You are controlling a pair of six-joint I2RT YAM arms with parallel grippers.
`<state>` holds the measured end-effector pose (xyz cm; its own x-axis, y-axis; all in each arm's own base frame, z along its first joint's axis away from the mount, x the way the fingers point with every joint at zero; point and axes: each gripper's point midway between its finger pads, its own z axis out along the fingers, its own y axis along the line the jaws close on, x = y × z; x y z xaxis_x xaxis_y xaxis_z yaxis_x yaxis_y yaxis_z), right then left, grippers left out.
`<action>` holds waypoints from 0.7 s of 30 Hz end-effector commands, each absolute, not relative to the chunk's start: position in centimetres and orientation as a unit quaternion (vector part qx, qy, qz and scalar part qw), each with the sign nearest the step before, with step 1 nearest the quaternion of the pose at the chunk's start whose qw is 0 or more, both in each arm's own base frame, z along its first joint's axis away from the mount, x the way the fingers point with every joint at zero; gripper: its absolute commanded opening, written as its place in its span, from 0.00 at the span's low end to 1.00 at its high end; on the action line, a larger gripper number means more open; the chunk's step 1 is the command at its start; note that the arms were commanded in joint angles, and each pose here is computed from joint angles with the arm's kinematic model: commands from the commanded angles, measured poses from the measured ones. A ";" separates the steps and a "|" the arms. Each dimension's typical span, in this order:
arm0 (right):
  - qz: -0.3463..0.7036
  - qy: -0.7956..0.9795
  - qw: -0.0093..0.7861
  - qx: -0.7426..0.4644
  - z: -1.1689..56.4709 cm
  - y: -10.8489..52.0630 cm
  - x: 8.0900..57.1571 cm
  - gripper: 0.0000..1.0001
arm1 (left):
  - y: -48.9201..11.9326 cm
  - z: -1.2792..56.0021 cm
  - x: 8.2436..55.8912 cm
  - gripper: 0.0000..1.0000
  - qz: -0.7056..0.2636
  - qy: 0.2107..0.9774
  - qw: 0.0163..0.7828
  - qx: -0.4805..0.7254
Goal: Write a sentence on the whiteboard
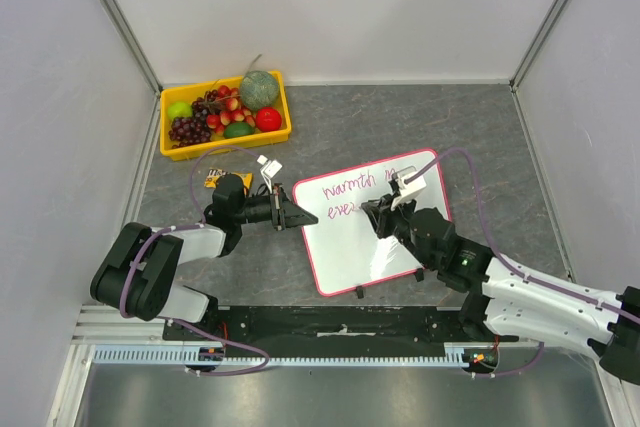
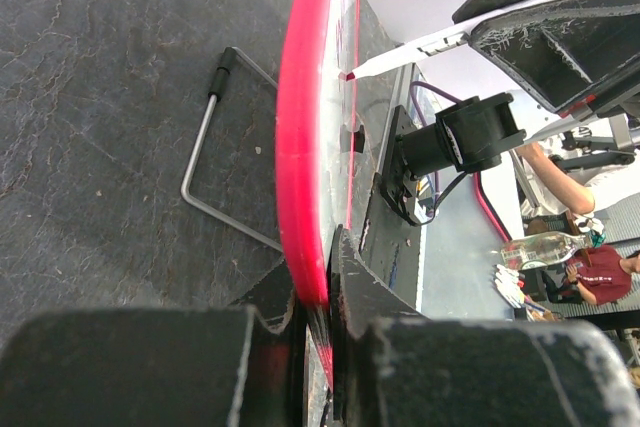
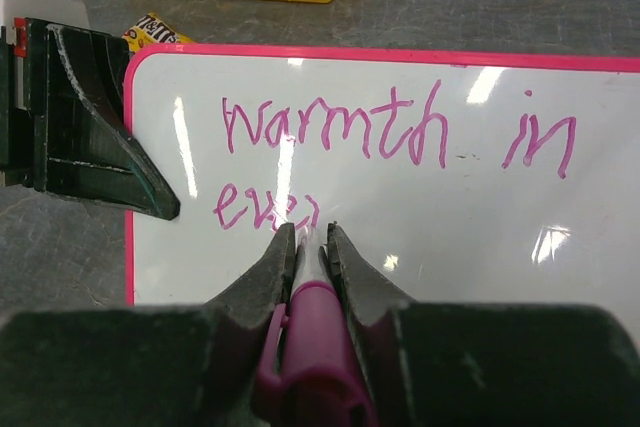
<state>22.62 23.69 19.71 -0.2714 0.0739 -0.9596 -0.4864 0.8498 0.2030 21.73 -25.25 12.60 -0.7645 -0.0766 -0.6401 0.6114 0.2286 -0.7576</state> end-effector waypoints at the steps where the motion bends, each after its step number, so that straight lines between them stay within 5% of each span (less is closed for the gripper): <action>1: 0.200 0.759 0.605 -0.132 20.6 23.1 23.9 0.00 | -25.1 10.1 21.6 0.02 -0.556 0.726 0.322 0.245; 21: 0.162 0.761 0.616 -0.127 21.1 22.2 24.7 0.00 | -25.1 10.2 21.6 0.02 -0.555 0.726 0.324 0.245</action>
